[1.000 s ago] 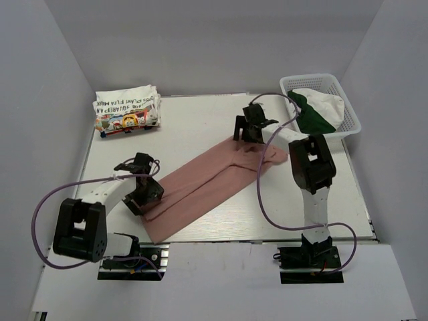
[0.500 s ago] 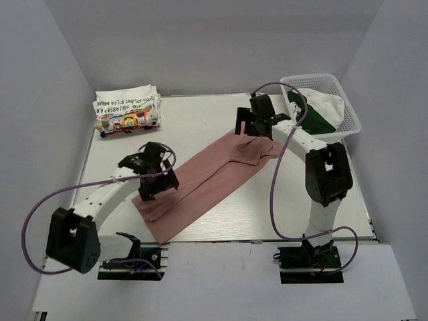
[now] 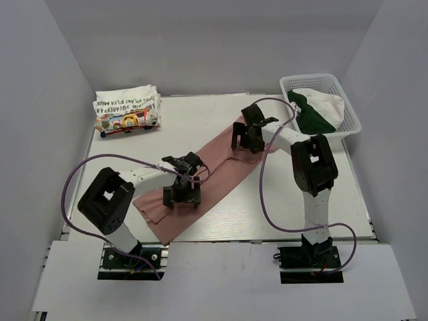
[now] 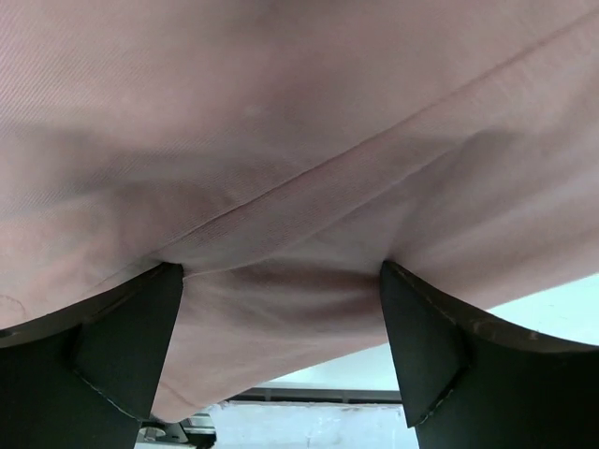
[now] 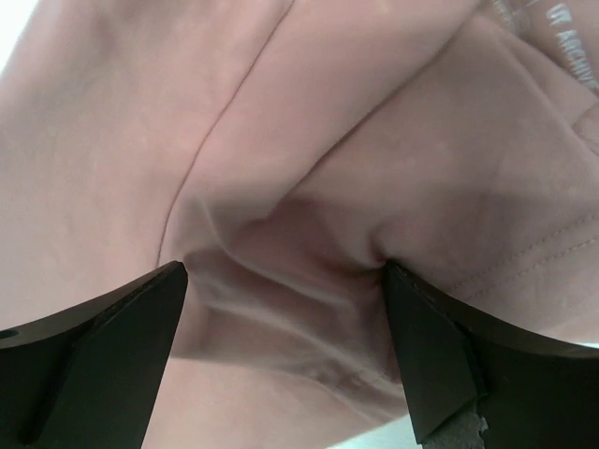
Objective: Fold and stack the t-shirts
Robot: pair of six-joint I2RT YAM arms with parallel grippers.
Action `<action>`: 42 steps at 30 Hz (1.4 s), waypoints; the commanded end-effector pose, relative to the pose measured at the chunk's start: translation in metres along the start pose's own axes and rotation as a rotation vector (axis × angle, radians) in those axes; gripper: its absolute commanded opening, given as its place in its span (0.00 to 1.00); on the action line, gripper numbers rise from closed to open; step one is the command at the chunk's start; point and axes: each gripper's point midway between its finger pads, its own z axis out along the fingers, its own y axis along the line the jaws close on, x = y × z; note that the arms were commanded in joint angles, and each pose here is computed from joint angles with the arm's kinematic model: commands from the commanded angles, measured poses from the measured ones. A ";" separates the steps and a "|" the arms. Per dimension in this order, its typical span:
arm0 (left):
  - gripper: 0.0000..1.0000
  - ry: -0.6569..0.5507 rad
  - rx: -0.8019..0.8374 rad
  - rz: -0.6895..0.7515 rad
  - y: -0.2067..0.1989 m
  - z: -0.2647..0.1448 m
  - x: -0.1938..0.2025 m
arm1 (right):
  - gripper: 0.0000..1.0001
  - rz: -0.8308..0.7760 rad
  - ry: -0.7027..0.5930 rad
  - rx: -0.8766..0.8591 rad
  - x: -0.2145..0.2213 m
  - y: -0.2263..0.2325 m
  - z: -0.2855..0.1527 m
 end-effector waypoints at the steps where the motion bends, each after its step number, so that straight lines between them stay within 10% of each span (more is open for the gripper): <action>1: 0.95 0.078 -0.034 0.054 -0.004 0.031 0.020 | 0.91 0.013 0.062 0.033 0.001 -0.008 0.030; 17: 1.00 0.160 0.324 -0.113 -0.166 0.021 -0.016 | 0.91 0.207 -0.178 -0.254 -0.131 0.045 0.126; 26: 1.00 -0.153 0.477 -0.001 -0.208 -0.043 -0.045 | 0.91 0.044 -0.327 -0.375 -0.185 0.079 0.068; 33: 1.00 -0.318 0.370 0.059 -0.154 -0.081 -0.037 | 0.91 -0.094 -0.448 -0.347 -0.193 0.082 -0.055; 42: 1.00 -0.443 0.120 -0.174 -0.020 -0.070 -0.006 | 0.91 0.002 -0.370 -0.340 -0.049 0.040 -0.098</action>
